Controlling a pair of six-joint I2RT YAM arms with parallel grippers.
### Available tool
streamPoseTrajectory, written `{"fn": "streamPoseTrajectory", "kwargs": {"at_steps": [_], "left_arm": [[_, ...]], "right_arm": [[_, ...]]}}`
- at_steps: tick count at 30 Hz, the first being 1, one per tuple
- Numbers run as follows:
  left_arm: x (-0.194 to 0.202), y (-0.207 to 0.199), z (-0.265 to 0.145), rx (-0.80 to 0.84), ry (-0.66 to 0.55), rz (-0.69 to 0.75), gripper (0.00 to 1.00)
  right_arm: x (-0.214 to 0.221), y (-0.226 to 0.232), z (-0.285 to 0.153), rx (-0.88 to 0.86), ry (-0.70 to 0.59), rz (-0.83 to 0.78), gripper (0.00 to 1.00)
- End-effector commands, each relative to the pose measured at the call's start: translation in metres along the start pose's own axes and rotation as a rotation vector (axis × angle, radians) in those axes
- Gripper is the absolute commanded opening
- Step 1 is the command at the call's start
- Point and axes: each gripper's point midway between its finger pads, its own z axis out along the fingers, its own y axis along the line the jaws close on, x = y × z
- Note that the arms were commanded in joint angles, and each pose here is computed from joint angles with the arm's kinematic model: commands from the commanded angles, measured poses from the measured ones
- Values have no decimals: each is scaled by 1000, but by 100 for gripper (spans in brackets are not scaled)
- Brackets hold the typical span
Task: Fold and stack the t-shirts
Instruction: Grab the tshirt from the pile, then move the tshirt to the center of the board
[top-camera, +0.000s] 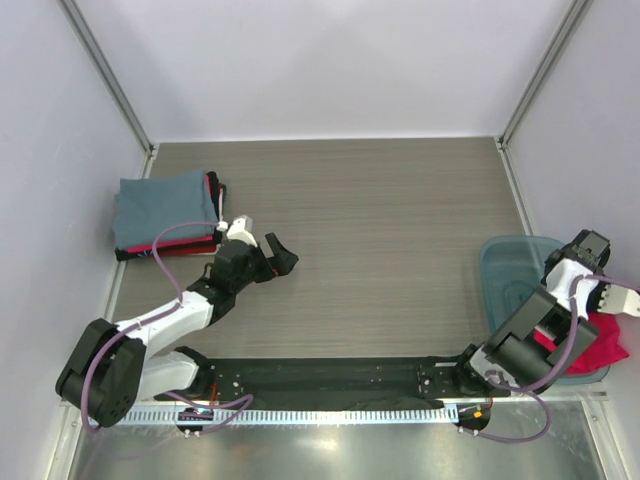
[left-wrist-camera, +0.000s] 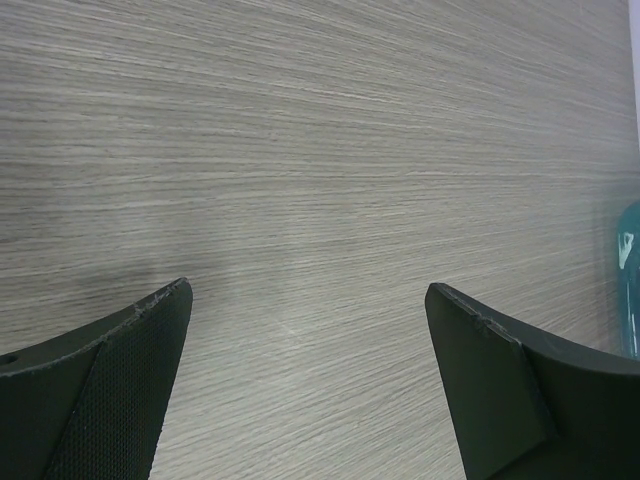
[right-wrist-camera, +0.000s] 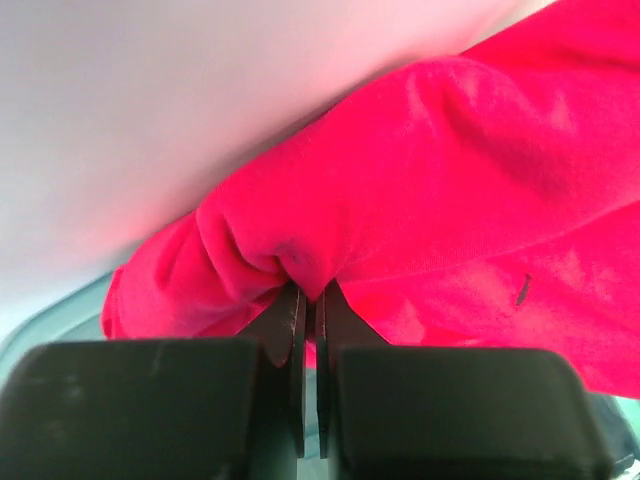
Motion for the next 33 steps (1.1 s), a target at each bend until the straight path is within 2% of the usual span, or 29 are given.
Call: {"fn": "streamPoseTrajectory", "kwargs": {"at_steps": [1,3,4,5,6,8,9,11,12,14,15,16,18,19,21,23,25,26,28,29,30,32,33], "left_arm": [[-23,-16,-1,40,-75,15,100],[-23,-17,-2,46,-74,14,99],[-23,-17,-2,48,-72,12,100],[-23,-19,-2,51,-73,13,99],[-23,-19,-2,52,-72,11,99],[-24,-19,-2,52,-72,10,100],[-24,-19,-2,52,-74,10,100],[-24,-19,-2,55,-72,9,100],[-24,-21,-3,60,-72,9,100],[-24,-21,-3,62,-72,9,100],[-25,-22,-4,62,-72,11,100],[-26,-22,-5,63,-77,11,100],[-27,-23,-6,66,-81,13,100],[-30,-23,-8,63,-92,15,100],[-31,-22,-10,54,-99,21,100],[-37,-20,-13,42,-123,25,99],[-39,-16,-15,18,-134,36,100],[-44,-13,-18,1,-156,38,100],[-46,-8,-19,-28,-165,47,100],[-49,-7,-21,-39,-176,47,100],[-51,-3,-22,-65,-183,49,100],[-54,1,-25,-93,-196,54,99],[-57,3,-27,-110,-206,54,100]], "right_arm": [[-36,1,-15,-51,-102,98,1],[-50,17,-34,-171,-104,147,1],[-51,24,-49,-269,-73,116,1],[-53,27,-49,-284,-85,101,1],[-58,44,-72,-427,-51,123,1],[-59,63,-103,-605,4,121,1],[-52,83,-137,-786,104,120,1],[-63,102,-198,-1044,174,162,6],[-68,113,-242,-1210,227,171,7],[-65,119,-305,-1422,352,147,8],[-64,121,-333,-1506,369,118,10],[-62,119,-384,-1627,404,73,10],[-37,119,-426,-1720,442,-50,10],[-24,104,-476,-1834,511,-116,9],[3,104,-507,-1873,536,-261,1],[41,83,-542,-1925,616,-392,1],[51,65,-568,-2014,617,-444,1],[63,43,-587,-2079,659,-495,1],[89,24,-600,-2163,671,-633,11],[102,13,-603,-2193,689,-700,22],[124,-2,-602,-2207,753,-812,52],[146,-5,-588,-2165,750,-910,62],[156,-6,-576,-2122,743,-954,71]]}}
